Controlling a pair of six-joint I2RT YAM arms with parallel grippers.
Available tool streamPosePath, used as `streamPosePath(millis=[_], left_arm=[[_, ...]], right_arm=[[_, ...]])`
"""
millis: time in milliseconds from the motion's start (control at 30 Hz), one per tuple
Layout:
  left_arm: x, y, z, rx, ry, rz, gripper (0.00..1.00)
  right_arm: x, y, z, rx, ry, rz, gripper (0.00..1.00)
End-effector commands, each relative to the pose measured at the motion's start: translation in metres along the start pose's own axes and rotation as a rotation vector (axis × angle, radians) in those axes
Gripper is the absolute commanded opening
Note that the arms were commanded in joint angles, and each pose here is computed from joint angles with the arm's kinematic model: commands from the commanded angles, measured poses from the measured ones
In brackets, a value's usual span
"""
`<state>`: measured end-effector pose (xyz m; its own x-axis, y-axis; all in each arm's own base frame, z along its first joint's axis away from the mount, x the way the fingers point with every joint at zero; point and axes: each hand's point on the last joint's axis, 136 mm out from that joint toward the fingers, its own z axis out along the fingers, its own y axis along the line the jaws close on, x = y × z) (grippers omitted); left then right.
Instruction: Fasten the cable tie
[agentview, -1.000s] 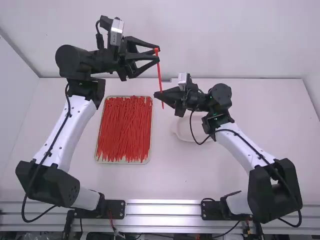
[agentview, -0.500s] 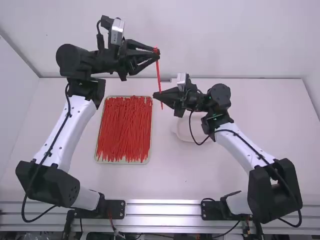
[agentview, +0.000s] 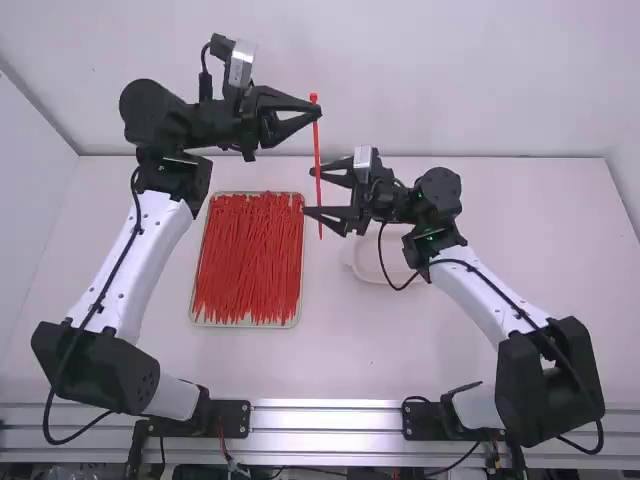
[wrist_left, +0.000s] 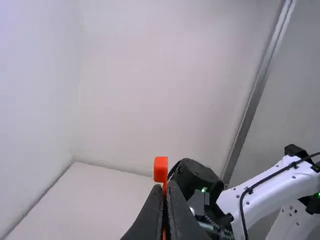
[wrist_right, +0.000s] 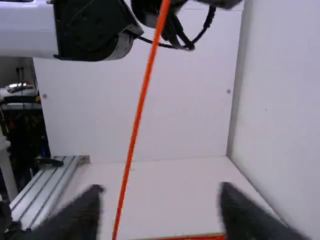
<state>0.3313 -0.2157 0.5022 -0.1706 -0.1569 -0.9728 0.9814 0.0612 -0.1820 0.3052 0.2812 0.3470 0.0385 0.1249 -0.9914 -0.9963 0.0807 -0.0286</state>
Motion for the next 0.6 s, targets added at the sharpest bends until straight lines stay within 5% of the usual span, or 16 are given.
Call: streamPosePath(millis=[0, 367, 567], left_arm=[[-0.003, -0.004, 0.001, -0.010, 0.002, 0.064, 0.02], [0.030, 0.044, -0.011, -0.185, 0.047, -0.080, 0.02], [0.033, 0.067, -0.023, -0.219, 0.026, -0.132, 0.02]], right_arm=[[-0.008, -0.004, -0.002, 0.003, -0.008, -0.023, 0.99], [0.001, 0.020, -0.023, -0.184, 0.053, -0.074, 0.99], [0.008, 0.009, -0.043, -0.169, 0.085, -0.033, 0.99]])
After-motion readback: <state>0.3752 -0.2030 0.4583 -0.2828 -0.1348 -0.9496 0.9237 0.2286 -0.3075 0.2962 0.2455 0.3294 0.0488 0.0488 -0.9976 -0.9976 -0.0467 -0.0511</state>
